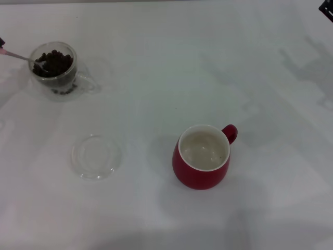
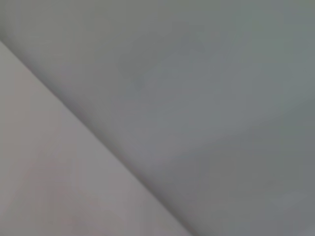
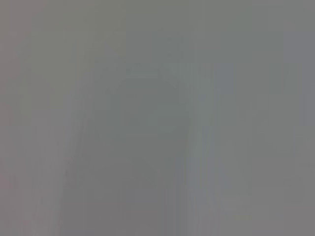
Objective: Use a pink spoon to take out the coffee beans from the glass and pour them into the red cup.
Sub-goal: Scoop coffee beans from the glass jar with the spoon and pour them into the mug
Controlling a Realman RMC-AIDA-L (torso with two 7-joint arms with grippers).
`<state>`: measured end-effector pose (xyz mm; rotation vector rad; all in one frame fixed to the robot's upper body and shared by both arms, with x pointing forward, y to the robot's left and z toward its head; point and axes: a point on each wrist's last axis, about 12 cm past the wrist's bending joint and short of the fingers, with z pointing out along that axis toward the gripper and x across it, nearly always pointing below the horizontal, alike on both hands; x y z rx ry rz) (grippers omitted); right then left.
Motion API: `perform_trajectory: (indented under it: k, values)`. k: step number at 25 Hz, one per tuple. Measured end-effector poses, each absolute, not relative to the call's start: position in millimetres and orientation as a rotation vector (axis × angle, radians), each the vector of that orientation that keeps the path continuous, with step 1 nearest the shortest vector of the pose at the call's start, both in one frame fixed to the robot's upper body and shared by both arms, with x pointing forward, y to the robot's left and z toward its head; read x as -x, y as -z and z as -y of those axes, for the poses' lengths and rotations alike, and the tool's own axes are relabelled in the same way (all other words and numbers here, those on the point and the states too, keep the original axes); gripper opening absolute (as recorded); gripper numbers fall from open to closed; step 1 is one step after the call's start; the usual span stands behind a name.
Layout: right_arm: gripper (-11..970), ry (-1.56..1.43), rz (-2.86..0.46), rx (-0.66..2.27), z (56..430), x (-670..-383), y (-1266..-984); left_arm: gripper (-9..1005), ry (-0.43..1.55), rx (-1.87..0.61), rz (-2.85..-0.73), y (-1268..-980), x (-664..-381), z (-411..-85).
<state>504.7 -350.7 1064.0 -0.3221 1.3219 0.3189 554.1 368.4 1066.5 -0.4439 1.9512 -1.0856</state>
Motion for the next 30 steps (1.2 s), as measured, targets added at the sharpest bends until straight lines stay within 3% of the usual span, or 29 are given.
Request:
perform_trajectory:
  k: [17, 30]
  values:
    - [844, -0.299, -1.341, 0.336, 351.5, -513.5, -1065.8, 125, 1.25, 0.386, -1.748, -1072.0, -522.3, -368.6]
    - [844, -0.294, -1.335, 0.346, 350.5, -517.0, -1068.1, 125, 1.432, 0.209, -1.783, -1081.4, -541.5, -324.9]
